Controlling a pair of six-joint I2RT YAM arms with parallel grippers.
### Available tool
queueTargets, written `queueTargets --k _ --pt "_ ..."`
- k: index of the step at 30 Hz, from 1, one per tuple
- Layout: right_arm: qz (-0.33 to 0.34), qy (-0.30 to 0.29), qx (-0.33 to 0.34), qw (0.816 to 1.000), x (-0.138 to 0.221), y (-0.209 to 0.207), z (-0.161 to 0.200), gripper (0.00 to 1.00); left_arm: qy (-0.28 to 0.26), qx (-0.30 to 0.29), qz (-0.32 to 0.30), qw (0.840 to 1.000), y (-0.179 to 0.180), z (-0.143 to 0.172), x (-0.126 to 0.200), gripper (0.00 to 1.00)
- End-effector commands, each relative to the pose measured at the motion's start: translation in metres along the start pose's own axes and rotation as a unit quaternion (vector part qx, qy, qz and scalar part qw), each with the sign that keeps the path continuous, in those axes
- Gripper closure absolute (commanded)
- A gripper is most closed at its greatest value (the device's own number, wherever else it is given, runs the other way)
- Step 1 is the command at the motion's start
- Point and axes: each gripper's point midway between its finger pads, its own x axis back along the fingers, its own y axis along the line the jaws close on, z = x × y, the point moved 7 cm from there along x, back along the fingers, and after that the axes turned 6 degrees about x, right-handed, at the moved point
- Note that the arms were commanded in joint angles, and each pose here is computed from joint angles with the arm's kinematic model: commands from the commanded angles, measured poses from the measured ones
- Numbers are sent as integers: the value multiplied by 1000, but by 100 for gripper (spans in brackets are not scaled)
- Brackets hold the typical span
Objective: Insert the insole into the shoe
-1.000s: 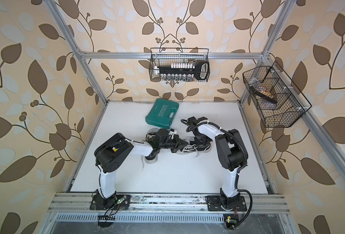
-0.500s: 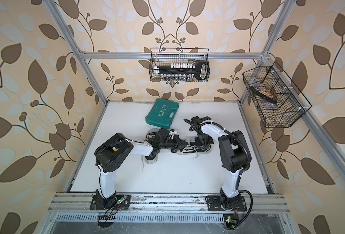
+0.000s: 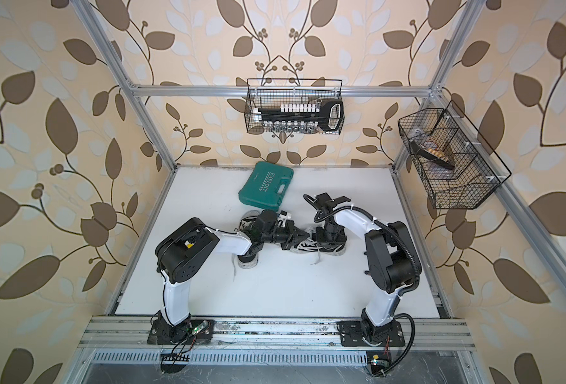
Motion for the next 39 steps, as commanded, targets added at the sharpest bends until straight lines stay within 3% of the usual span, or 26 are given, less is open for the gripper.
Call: queueTargets --k 1,4,11,19,22,25,26,29,33,39 --pt "-41 -28 -12 999 25 3 -4 100 -5 -14 10 1000 -17 -3 3 100" --pt "-79 -43 -34 995 27 3 -8 100 -3 -15 11 1000 -18 -3 1 100" --pt "-160 4 -89 983 -54 9 -20 100 2 -23 0 1000 -18 -1 1 100" --pt "-127 -101 -76 984 25 -4 -18 100 8 -87 -76 993 -32 -3 -1 100" --pt "-148 -105 -102 978 0 -3 -16 100 3 -114 -109 988 -36 -2 -3 100" --pt "-148 -64 -124 979 -35 -6 -14 100 1 -155 -167 974 -40 3 -10 100" --pt "-150 -75 -129 977 -27 -8 -12 100 4 -168 -188 968 -42 5 -13 100" --pt "-100 -184 -138 968 31 -26 -2 100 5 -207 -235 950 -47 9 -20 100" --pt "-66 -318 -116 939 108 -45 16 100 5 -235 -274 932 -56 12 -30 100" --pt "-58 -305 -103 945 124 -52 32 100 38 -254 -319 912 -47 11 -69 100"
